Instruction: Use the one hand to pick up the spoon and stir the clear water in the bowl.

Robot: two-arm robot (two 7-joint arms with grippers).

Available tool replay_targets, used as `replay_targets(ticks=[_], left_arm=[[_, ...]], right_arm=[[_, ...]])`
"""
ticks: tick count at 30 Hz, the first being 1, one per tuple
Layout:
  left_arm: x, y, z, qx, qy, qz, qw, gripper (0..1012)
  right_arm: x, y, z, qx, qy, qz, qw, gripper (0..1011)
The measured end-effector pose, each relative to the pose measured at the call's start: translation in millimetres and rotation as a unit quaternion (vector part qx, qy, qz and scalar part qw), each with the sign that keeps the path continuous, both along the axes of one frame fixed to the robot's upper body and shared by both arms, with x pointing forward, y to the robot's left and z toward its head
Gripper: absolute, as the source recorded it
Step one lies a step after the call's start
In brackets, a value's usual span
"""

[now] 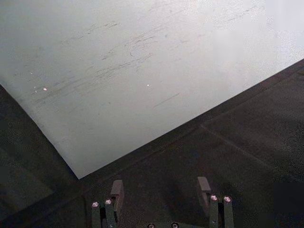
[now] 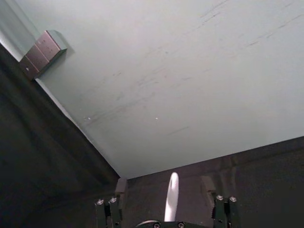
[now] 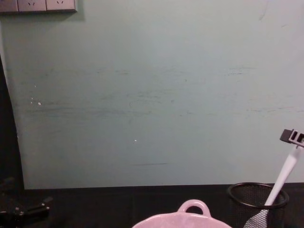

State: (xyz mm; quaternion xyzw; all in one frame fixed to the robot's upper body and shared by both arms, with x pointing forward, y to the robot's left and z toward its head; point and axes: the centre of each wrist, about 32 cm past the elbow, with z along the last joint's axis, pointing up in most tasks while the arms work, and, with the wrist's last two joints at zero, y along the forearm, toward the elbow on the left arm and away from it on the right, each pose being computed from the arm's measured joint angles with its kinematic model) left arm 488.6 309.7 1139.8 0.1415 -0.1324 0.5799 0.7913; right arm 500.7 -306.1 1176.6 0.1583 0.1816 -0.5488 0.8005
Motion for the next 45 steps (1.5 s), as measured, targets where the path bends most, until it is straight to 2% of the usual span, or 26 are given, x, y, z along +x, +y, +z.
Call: replay_targets(ticks=[5,8,11,14,15,16,17,19,20,21,22,23,24,28,29,31,32,36,38,40,41,45], left_arm=[[0.0,0.0,0.0,0.0,0.0,0.0,1.0,1011],[0.0,0.0,0.0,0.0,0.0,0.0,1.0,1011],[0.0,0.0,0.0,0.0,0.0,0.0,1.0,1011],[0.0,0.0,0.0,0.0,0.0,0.0,1.0,1011],[0.0,0.0,0.0,0.0,0.0,0.0,1.0,1011],[0.0,0.0,0.0,0.0,0.0,0.0,1.0,1011],[0.0,0.0,0.0,0.0,0.0,0.0,1.0,1011],[0.0,0.0,0.0,0.0,0.0,0.0,1.0,1011],[0.0,0.0,0.0,0.0,0.0,0.0,1.0,1011],[0.0,0.0,0.0,0.0,0.0,0.0,1.0,1011],[0.0,0.0,0.0,0.0,0.0,0.0,1.0,1011],[0.0,0.0,0.0,0.0,0.0,0.0,1.0,1011],[0.0,0.0,0.0,0.0,0.0,0.0,1.0,1011],[0.0,0.0,0.0,0.0,0.0,0.0,1.0,1011],[0.0,0.0,0.0,0.0,0.0,0.0,1.0,1011],[0.0,0.0,0.0,0.0,0.0,0.0,1.0,1011],[0.0,0.0,0.0,0.0,0.0,0.0,1.0,1011],[0.0,0.0,0.0,0.0,0.0,0.0,1.0,1011],[0.0,0.0,0.0,0.0,0.0,0.0,1.0,1011],[0.0,0.0,0.0,0.0,0.0,0.0,1.0,1011],[0.0,0.0,0.0,0.0,0.0,0.0,1.0,1011],[0.0,0.0,0.0,0.0,0.0,0.0,1.0,1011]], right_arm=[[-11.0,-2.7,4.8,-0.007,0.001,-0.002,1.0,1002],[-22.6,-5.2,10.4,-0.017,0.007,0.0,0.9998,1003],[-39.5,-10.6,23.1,-0.047,0.022,0.002,0.9987,1003],[-49.0,-14.9,31.3,-0.073,0.034,0.001,0.9967,1002],[-53.8,-16.9,35.9,-0.092,0.043,0.0,0.9948,1003],[-53.8,-16.9,35.9,-0.092,0.043,0.0,0.9948,1002],[-58.2,-18.5,40.5,-0.116,0.053,-0.002,0.9919,1003],[-61.4,-19.1,44.1,-0.142,0.064,-0.004,0.9878,1002],[-63.1,-18.6,46.2,-0.169,0.076,-0.005,0.9827,1003],[-63.4,-18.3,46.5,-0.181,0.082,-0.005,0.9801,1003],[-62.8,-16.8,46.6,-0.204,0.093,-0.006,0.9746,1003],[-61.9,-15.4,46.2,-0.218,0.097,-0.006,0.9711,1002],[-59.7,-13.1,44.2,-0.241,0.105,-0.006,0.9649,1003],[-51.3,-9.7,36.0,-0.276,0.115,-0.003,0.9544,1002],[-46.2,-8.1,30.8,-0.289,0.118,-0.003,0.9499,1003],[-40.6,-7.3,25.9,-0.302,0.118,-0.006,0.946,1003],[-34.8,-5.9,21.5,-0.315,0.112,-0.009,0.9424,1003],[-20.7,-3.7,11.6,-0.345,0.081,-0.02,0.9348,1003],[-15.7,-3.4,6.8,-0.35,0.062,-0.027,0.9343,1003],[-9.7,-3.4,-1.7,-0.348,0.037,-0.036,0.9362,1003],[-7.3,-4.0,-7.2,-0.342,0.023,-0.04,0.9386,1002],[-2.8,-4.3,-23.2,-0.327,0.003,-0.047,0.9439,1003]])
